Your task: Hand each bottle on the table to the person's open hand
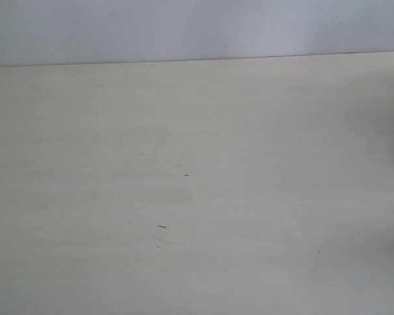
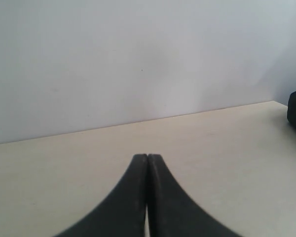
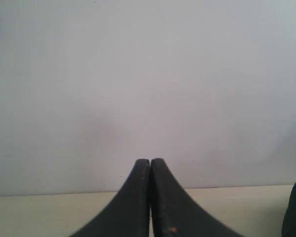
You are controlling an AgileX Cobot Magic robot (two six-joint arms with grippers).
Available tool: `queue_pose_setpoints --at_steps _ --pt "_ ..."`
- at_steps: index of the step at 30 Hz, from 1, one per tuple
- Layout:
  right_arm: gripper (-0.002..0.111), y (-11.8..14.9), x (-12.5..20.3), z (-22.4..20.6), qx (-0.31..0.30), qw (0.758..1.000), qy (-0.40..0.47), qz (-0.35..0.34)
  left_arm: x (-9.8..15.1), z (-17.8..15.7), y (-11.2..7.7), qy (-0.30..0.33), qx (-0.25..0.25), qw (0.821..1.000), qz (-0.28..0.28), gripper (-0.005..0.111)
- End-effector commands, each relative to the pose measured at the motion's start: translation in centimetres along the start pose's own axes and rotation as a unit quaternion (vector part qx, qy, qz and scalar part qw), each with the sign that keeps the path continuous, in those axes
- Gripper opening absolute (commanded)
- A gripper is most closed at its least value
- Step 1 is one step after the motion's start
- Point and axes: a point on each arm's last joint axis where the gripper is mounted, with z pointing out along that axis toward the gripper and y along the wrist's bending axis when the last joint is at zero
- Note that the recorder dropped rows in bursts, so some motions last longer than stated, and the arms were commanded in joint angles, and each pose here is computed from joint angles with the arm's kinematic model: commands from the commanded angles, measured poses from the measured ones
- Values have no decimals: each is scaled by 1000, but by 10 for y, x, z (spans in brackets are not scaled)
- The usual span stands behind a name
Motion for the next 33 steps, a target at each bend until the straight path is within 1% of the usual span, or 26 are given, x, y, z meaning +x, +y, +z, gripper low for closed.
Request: queue_pose_setpoints --at_steps 1,6,11,19,22,33 --pt "0 0 8 -8 5 1000 20 -5 2 -1 0 1 3 1000 1 0" --pt "0 0 19 -10 1 996 83 -25 2 -1 0 1 3 1000 1 0" --pt "0 -2 33 -10 14 994 108 -30 2 -1 0 2 4 1000 1 0" --pt "0 -3 37 -11 18 991 130 -29 2 -1 0 2 4 1000 1 0" --pt "0 -2 45 -14 16 984 174 -32 2 -1 0 2 4 1000 1 0" --pt "0 -2 45 -14 16 984 178 -24 2 -1 0 2 4 1000 1 0"
